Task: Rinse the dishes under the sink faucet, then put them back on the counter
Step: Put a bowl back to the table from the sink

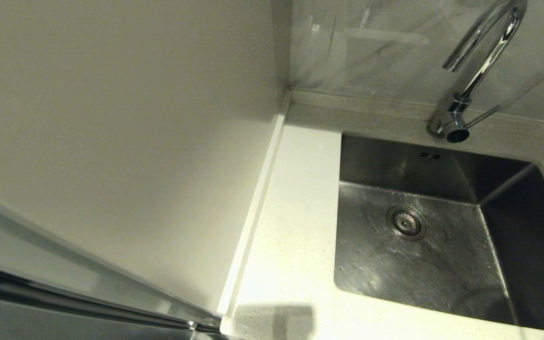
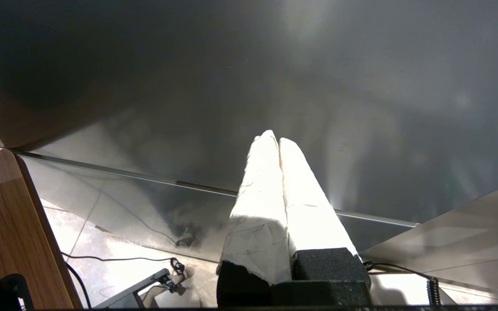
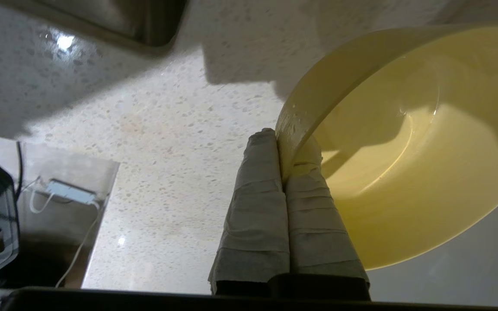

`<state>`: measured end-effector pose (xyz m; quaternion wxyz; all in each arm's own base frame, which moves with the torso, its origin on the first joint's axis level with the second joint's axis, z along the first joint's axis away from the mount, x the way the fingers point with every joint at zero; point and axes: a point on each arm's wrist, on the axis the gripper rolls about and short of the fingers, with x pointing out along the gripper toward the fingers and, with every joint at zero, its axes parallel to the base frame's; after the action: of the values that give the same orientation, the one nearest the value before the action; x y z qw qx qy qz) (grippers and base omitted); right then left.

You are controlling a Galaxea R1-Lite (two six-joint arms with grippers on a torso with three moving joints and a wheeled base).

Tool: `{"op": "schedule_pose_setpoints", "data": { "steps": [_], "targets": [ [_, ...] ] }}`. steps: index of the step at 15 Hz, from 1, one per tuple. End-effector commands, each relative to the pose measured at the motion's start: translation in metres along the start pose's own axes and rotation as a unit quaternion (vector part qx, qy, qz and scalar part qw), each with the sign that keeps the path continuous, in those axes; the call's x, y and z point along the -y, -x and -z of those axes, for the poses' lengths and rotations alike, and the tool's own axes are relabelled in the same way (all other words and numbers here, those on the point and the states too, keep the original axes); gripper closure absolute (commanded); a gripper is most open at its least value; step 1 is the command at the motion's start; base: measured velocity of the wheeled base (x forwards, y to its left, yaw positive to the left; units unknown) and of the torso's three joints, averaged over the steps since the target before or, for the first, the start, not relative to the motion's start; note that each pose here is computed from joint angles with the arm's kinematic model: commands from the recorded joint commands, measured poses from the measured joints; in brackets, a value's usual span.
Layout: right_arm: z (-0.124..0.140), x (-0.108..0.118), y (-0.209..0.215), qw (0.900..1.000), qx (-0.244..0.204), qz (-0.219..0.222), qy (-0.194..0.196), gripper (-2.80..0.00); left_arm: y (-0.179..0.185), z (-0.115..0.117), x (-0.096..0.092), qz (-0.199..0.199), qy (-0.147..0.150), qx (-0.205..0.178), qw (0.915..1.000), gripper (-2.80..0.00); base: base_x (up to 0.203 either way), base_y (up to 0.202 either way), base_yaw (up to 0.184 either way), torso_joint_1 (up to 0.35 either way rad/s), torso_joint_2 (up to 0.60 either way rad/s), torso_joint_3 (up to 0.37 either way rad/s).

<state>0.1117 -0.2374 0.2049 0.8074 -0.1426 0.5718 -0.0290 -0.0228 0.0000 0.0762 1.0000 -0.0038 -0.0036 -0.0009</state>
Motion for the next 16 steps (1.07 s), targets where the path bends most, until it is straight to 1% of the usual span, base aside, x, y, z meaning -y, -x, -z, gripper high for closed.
{"op": "schedule_pose_setpoints", "data": {
  "steps": [1,6,9,12,16],
  "targets": [
    [0.004,-0.002,-0.009,1.000,-0.005,-0.021,0.004,0.00,0.000,0.001,0.000,0.000,0.000,-0.001,1.0000,0.00,0.000,0.000,0.000,0.000,0.00,0.000],
    [0.008,-0.017,-0.007,0.999,-0.002,-0.035,0.040,0.00,0.000,0.001,0.000,0.000,0.000,-0.001,1.0000,0.00,0.000,0.000,0.000,0.000,0.00,0.000],
    [0.010,-0.027,-0.011,0.997,-0.003,-0.053,0.048,0.00,0.000,0.001,0.000,0.000,0.000,-0.001,1.0000,0.00,0.000,0.000,0.000,0.000,0.00,0.000],
    [0.005,-0.033,-0.021,0.995,0.004,-0.077,0.060,0.00,0.000,0.001,0.000,0.000,0.000,-0.001,1.0000,0.00,0.000,0.000,0.000,0.000,0.00,0.000],
    [-0.003,-0.037,-0.034,0.995,0.022,-0.066,0.075,0.00,0.000,0.001,0.000,0.000,0.000,-0.001,1.0000,0.00,0.000,0.000,0.000,0.000,0.00,0.000]
  ]
}}
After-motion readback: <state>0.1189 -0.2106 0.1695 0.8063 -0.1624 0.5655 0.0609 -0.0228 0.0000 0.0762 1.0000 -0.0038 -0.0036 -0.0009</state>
